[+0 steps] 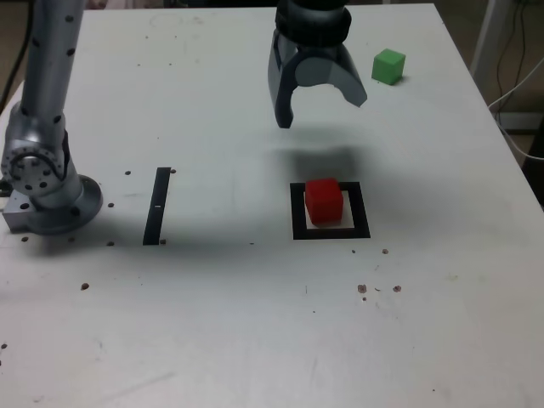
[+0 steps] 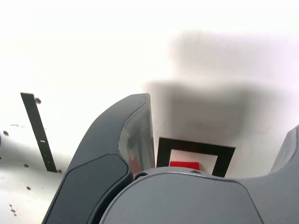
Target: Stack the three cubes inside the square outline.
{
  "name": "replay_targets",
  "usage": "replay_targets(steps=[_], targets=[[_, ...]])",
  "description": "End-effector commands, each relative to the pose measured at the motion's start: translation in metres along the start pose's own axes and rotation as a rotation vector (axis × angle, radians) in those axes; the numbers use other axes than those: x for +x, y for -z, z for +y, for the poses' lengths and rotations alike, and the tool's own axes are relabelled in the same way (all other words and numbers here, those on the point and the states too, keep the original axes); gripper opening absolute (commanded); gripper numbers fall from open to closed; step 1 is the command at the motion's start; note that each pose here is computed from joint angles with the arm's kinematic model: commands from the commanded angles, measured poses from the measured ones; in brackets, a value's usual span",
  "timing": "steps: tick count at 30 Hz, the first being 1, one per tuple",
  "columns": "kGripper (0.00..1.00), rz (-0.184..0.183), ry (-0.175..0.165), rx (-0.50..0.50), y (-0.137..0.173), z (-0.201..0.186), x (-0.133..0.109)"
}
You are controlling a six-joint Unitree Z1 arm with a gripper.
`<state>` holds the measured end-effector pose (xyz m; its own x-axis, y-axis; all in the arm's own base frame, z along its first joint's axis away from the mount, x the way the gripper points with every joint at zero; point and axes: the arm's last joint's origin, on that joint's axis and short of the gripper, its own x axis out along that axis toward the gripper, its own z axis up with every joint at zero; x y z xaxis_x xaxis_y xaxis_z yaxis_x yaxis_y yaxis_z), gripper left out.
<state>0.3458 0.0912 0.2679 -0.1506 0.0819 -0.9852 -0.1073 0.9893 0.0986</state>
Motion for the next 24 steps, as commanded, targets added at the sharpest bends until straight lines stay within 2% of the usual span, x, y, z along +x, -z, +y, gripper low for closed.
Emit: replay_targets(steps=[1,24], targets=[[1.0,0.004,0.001,-0.004,-0.004,0.008,0.002],[1.0,-0.051,0.004,0.002,-0.039,0.086,-0.006]])
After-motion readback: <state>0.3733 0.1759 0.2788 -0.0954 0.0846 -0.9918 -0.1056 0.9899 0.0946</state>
